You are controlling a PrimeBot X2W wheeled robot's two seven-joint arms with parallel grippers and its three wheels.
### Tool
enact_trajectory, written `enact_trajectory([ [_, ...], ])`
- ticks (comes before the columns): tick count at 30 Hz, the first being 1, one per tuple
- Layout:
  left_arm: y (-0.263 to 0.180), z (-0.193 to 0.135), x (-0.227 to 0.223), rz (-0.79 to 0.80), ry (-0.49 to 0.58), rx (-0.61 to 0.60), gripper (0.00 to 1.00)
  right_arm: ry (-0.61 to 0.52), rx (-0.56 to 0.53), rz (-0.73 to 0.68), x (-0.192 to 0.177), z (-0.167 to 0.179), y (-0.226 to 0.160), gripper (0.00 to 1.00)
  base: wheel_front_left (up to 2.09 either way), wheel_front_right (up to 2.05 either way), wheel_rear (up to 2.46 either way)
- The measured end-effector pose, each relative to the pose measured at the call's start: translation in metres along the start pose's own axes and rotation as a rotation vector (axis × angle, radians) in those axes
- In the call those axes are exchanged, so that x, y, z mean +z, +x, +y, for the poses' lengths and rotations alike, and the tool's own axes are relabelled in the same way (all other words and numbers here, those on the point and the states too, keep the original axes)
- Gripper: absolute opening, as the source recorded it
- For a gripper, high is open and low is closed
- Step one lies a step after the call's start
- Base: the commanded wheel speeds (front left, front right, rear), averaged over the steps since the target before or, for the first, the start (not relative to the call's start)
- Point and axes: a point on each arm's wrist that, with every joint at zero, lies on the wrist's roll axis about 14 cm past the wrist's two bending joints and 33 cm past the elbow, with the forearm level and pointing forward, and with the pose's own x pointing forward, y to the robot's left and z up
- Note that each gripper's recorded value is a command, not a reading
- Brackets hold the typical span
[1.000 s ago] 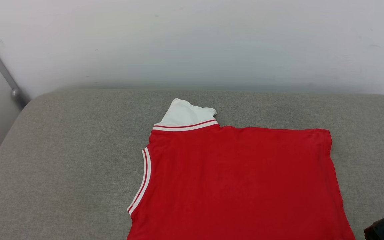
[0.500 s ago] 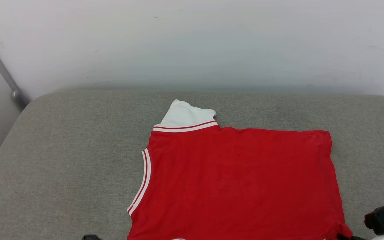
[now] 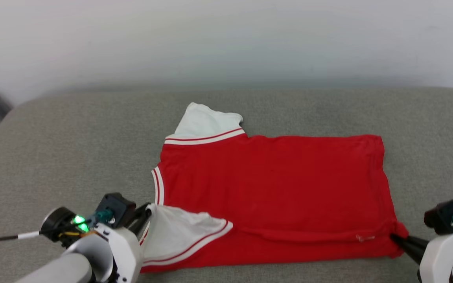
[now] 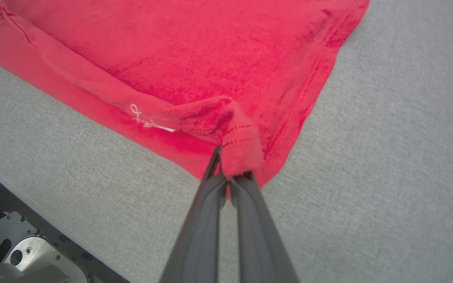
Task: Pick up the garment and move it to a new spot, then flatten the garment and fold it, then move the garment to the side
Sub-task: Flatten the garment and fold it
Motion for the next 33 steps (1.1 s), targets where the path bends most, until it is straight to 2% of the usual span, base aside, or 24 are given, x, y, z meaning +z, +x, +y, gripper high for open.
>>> enact_trajectory([
  [6, 0.035, 0.014, 0.002, 0.018, 0.017, -0.014, 0.0, 0.02, -0.025, 0.033, 0.007, -0.017, 0.019, 0.0, 0.0, 0.0, 0.0],
  [14, 0.075, 0.024, -0.013, 0.076, 0.016, -0.037, 0.0, 0.041, -0.01, 0.143, -0.009, -0.024, 0.05, 0.0, 0.0, 0.0, 0.0],
  [20, 0.089, 0.031, -0.038, 0.144, 0.008, -0.044, 0.0, 0.049, 0.011, 0.203, -0.024, -0.022, 0.062, 0.0, 0.0, 0.0, 0.0],
  [26, 0.093, 0.03, -0.052, 0.176, -0.006, -0.054, 0.0, 0.066, 0.014, 0.193, -0.025, -0.021, 0.063, 0.0, 0.0, 0.0, 0.0],
  [27, 0.092, 0.03, -0.052, 0.176, -0.006, -0.053, 0.0, 0.072, 0.011, 0.185, -0.024, -0.021, 0.062, 0.05, 0.0, 0.0, 0.0],
  [28, 0.092, 0.031, -0.052, 0.173, -0.008, -0.05, 0.0, 0.076, 0.009, 0.178, -0.023, -0.021, 0.062, 0.21, 0.0, 0.0, 0.0],
  [29, 0.091, 0.031, -0.051, 0.17, -0.009, -0.049, 0.18, 0.077, 0.005, 0.169, -0.022, -0.021, 0.061, 0.47, 0.0, 0.0, 0.0],
  [30, 0.09, 0.031, -0.05, 0.167, -0.009, -0.047, 0.78, 0.078, 0.001, 0.162, -0.02, -0.022, 0.059, 1.0, 0.0, 0.0, 0.0],
  [31, 0.088, 0.031, -0.047, 0.157, -0.008, -0.044, 1.0, 0.078, -0.004, 0.141, -0.016, -0.022, 0.058, 1.0, 0.0, 0.0, 0.0],
  [33, 0.084, 0.035, -0.039, 0.131, -0.002, -0.027, 1.0, 0.077, -0.017, 0.088, -0.004, -0.026, 0.054, 1.0, 0.0, 0.0, 0.0],
])
